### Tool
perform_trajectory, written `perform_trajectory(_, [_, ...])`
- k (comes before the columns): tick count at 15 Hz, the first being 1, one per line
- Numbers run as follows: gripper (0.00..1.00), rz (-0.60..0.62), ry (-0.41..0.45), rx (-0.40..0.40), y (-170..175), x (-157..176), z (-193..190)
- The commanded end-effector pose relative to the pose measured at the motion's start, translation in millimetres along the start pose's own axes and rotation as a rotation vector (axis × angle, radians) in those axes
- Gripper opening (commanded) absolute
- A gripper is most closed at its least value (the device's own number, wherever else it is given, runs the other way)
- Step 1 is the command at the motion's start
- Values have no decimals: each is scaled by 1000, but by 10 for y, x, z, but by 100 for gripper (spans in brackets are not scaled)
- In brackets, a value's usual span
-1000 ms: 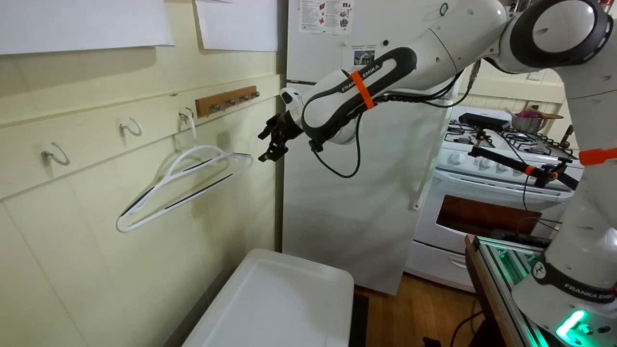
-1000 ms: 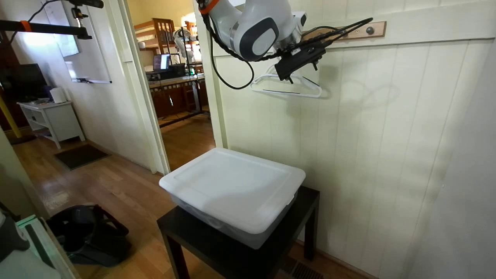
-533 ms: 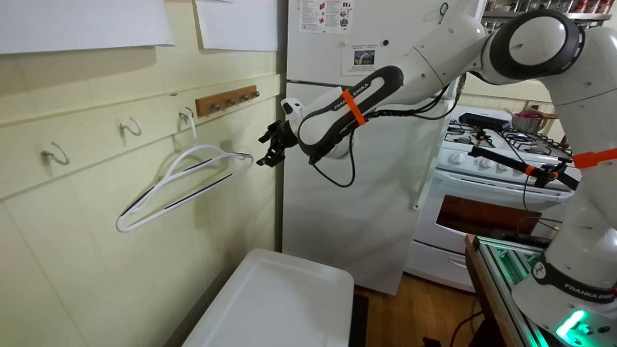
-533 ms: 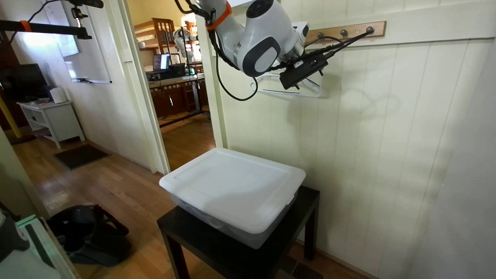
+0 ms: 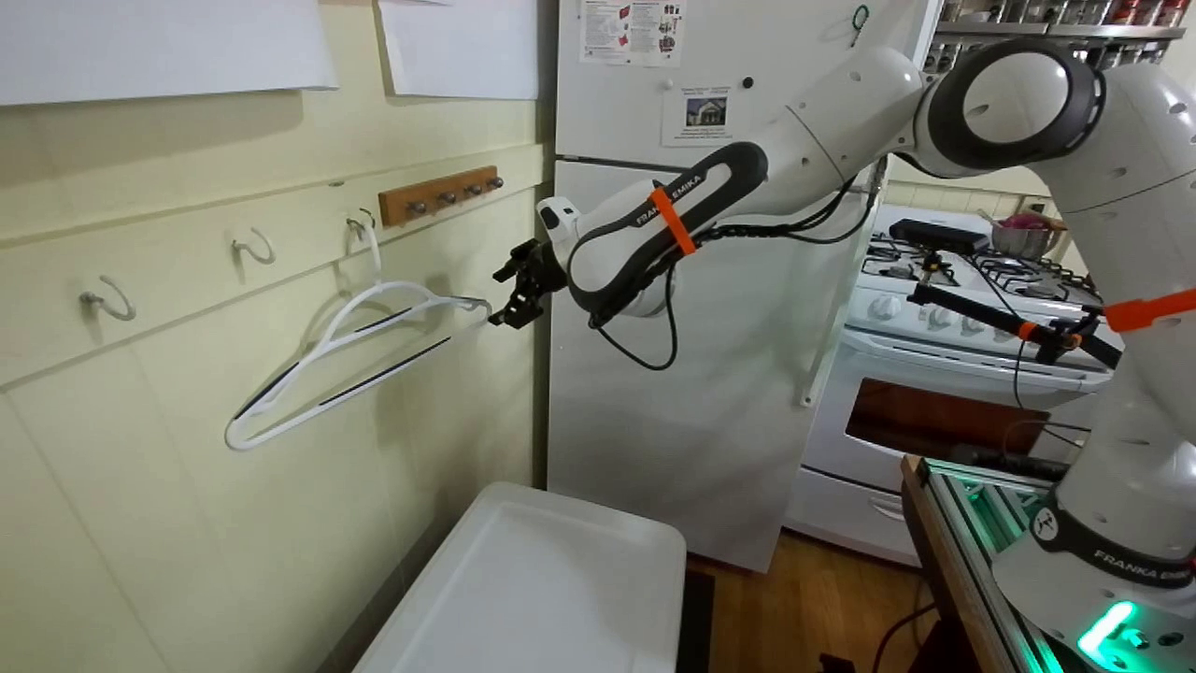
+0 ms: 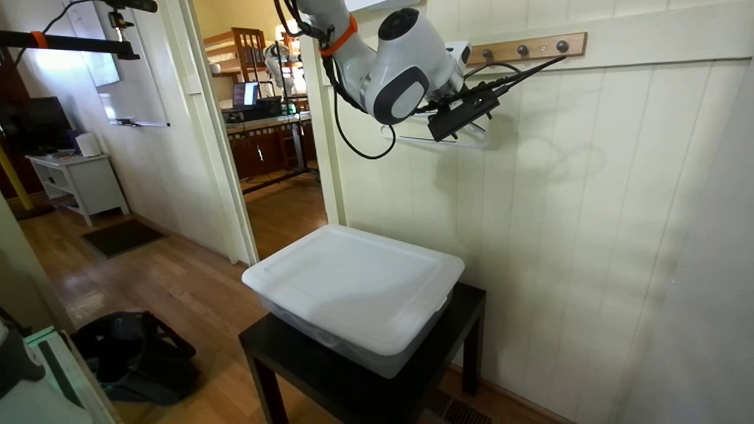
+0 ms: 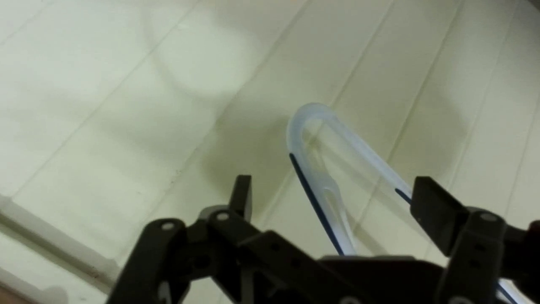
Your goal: Move the hanger from the hook on the left to the hook on the right
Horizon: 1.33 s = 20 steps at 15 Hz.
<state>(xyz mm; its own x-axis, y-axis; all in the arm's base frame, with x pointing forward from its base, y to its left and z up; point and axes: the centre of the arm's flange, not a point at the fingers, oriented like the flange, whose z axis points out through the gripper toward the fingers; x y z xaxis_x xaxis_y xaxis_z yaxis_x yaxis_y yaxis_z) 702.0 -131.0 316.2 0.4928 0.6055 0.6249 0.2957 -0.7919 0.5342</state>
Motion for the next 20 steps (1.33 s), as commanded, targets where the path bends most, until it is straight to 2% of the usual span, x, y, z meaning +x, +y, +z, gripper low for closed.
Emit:
perform_trajectory(1, [71, -47, 31, -29, -41, 61, 113])
perform_trajectory(4, [45, -65, 35, -35, -66, 68, 122])
perform_trajectory(10, [1, -63, 35, -55, -39, -17, 137])
perform_trajectory(17, [0, -49, 31, -78, 78, -85, 68])
perform_trajectory(20, [0, -37, 65, -88, 118, -34, -64])
